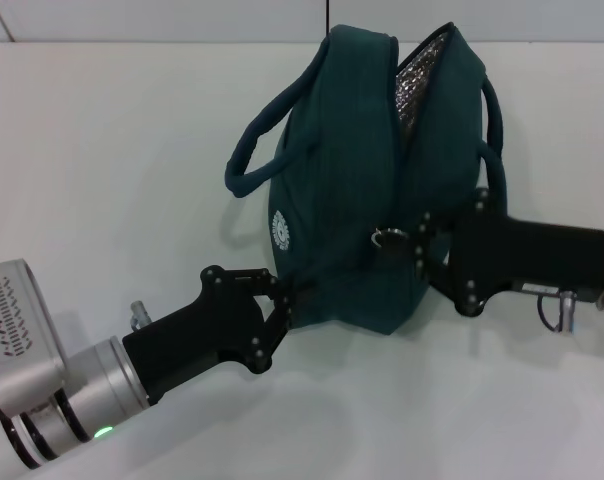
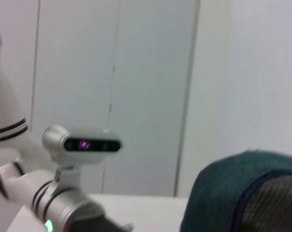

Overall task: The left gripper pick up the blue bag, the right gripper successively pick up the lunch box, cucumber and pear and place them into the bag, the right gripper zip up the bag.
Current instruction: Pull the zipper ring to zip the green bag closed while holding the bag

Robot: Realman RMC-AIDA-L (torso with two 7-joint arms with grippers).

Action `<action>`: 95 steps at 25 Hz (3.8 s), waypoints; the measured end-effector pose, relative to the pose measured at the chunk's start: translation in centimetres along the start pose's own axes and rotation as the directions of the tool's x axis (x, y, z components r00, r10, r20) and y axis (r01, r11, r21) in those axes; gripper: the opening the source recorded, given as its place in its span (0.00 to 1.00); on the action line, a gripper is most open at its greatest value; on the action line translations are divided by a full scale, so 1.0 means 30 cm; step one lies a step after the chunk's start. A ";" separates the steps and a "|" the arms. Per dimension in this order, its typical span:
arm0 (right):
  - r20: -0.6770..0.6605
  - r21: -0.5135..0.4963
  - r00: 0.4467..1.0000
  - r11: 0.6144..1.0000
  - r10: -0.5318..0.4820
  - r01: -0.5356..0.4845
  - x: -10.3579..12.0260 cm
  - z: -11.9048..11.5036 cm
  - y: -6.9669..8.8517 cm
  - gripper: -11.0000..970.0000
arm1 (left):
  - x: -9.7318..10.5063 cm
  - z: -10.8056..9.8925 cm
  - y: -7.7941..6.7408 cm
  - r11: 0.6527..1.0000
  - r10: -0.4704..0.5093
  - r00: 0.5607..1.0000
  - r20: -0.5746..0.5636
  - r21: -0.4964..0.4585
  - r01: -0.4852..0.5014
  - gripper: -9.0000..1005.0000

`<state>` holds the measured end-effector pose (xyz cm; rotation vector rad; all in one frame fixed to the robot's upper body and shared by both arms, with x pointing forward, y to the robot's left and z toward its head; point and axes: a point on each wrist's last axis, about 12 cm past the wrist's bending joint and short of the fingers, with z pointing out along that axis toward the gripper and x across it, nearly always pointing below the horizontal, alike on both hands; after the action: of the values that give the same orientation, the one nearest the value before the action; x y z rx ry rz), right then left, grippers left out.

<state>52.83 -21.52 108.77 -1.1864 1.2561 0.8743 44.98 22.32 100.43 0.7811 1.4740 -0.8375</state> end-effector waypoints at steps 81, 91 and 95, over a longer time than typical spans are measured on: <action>0.265 0.223 0.923 0.949 -0.280 0.224 -0.049 -0.027 0.027 0.03 | -0.100 0.042 0.021 1.000 -0.026 0.977 0.213 0.022 0.022 0.46; 0.263 0.240 0.927 0.949 -0.266 0.204 -0.041 -0.034 0.027 0.03 | -0.098 0.043 0.006 0.998 0.014 0.979 0.204 0.061 -0.027 0.28; 0.269 0.235 0.928 0.952 -0.256 0.195 -0.041 -0.034 0.029 0.03 | -0.100 0.042 0.004 0.997 0.018 0.977 0.210 0.066 -0.033 0.23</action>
<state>51.57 -22.17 109.92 -0.9715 0.9184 0.7024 45.93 21.30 103.39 0.7377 1.2516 -0.9261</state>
